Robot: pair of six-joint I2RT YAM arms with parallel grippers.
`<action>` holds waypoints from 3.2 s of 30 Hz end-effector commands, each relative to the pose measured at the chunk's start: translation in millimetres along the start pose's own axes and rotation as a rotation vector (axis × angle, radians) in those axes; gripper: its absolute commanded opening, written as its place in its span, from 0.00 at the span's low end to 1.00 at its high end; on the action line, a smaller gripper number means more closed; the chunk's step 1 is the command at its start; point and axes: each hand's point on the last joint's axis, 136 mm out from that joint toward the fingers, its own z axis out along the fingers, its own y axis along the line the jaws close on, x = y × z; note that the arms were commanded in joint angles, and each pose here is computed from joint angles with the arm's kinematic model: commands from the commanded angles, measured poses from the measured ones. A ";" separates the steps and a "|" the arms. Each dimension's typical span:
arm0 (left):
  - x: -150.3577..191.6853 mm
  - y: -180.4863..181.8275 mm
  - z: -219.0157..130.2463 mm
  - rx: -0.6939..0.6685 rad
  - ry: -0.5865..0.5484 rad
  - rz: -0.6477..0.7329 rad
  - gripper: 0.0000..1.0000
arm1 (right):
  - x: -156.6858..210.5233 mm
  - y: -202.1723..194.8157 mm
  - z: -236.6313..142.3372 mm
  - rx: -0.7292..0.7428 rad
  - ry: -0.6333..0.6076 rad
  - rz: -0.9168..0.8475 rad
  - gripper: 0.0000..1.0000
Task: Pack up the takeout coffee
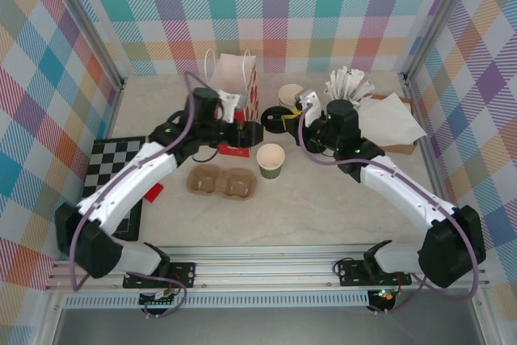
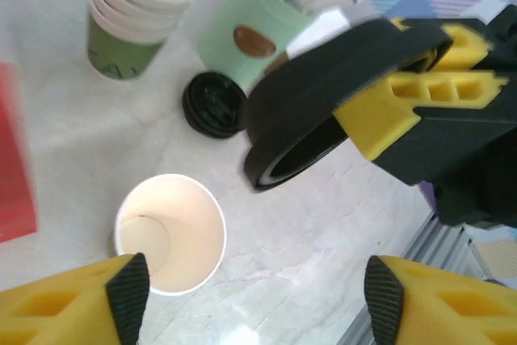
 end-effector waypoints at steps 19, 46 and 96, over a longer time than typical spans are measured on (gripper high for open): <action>-13.5 -47.6 -80.5 0.259 0.185 -0.091 0.79 | -77.8 101.9 -45.9 -0.086 -0.684 -1.927 0.00; 11.1 -40.6 -44.1 0.389 0.349 -0.167 0.41 | -87.3 127.2 -43.3 -0.145 -0.771 -1.840 0.00; 84.4 55.8 28.4 -0.619 0.351 -0.204 0.00 | 97.1 8.0 -32.8 -0.026 0.470 1.208 0.96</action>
